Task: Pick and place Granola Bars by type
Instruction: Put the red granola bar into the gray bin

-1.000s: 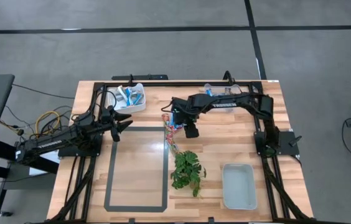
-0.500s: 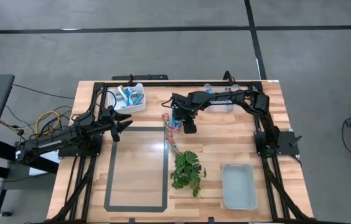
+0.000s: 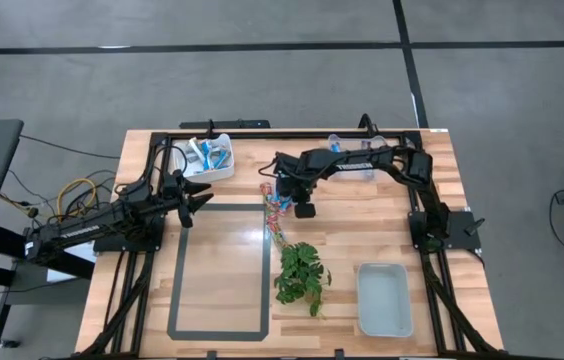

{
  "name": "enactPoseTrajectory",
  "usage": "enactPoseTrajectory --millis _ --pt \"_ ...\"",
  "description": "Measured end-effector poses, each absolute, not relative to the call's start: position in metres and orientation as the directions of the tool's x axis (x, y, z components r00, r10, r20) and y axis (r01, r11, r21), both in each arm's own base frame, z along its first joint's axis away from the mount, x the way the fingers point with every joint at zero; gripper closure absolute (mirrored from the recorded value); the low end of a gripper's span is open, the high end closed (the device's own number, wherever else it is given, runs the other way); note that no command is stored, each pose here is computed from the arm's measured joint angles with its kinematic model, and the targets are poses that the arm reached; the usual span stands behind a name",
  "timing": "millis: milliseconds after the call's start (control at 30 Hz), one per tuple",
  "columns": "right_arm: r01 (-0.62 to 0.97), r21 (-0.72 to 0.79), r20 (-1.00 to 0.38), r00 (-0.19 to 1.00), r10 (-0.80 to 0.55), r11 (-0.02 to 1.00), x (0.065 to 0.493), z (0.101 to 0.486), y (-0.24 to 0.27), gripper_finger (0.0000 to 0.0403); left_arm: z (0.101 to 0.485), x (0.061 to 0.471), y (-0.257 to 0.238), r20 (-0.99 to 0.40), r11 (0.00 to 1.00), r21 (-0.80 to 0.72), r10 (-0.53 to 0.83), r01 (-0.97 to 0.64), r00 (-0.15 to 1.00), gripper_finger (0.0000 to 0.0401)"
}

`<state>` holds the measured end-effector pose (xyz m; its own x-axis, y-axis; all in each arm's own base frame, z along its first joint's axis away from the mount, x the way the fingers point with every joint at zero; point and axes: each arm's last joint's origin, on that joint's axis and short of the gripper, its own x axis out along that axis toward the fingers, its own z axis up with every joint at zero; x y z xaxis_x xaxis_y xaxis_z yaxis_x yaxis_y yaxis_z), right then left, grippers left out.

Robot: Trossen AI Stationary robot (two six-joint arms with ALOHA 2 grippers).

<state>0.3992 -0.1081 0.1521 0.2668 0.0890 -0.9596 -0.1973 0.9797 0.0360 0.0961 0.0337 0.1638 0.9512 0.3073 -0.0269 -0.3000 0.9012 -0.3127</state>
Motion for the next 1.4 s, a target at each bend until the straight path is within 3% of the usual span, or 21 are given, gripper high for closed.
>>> enactPoseTrajectory --millis 433,667,933,1067,1200,1400 --pt "-0.229 0.037 -0.961 0.259 0.098 0.973 0.399 0.158 -0.095 0.0383 0.164 0.096 0.034 -0.027 0.9 -0.313 0.309 -0.302 0.951 0.0225" --pt "-0.316 -0.005 -0.958 0.273 0.086 0.949 0.4 0.163 -0.091 0.0305 0.164 0.096 0.034 -0.027 0.901 -0.313 0.309 -0.301 0.951 0.0225" --pt "-0.293 -0.134 -0.954 0.297 -0.043 0.947 0.404 0.164 -0.096 0.0196 0.164 0.096 0.034 -0.027 0.901 -0.313 0.308 -0.301 0.951 0.0225" --pt "-0.306 -0.128 -0.95 0.31 -0.028 0.944 0.406 0.163 -0.096 0.016 0.164 0.096 0.034 -0.027 0.901 -0.313 0.308 -0.301 0.951 0.0225" --pt "-0.344 -0.057 -0.948 0.314 0.058 0.937 0.406 0.16 -0.094 0.0154 0.164 0.096 0.034 -0.027 0.901 -0.313 0.308 -0.301 0.951 0.0225" --pt "-0.338 -0.078 -0.935 0.352 0.05 0.938 0.409 0.161 -0.096 0.0162 0.164 0.096 0.034 -0.027 0.901 -0.313 0.308 -0.3 0.951 0.0225"
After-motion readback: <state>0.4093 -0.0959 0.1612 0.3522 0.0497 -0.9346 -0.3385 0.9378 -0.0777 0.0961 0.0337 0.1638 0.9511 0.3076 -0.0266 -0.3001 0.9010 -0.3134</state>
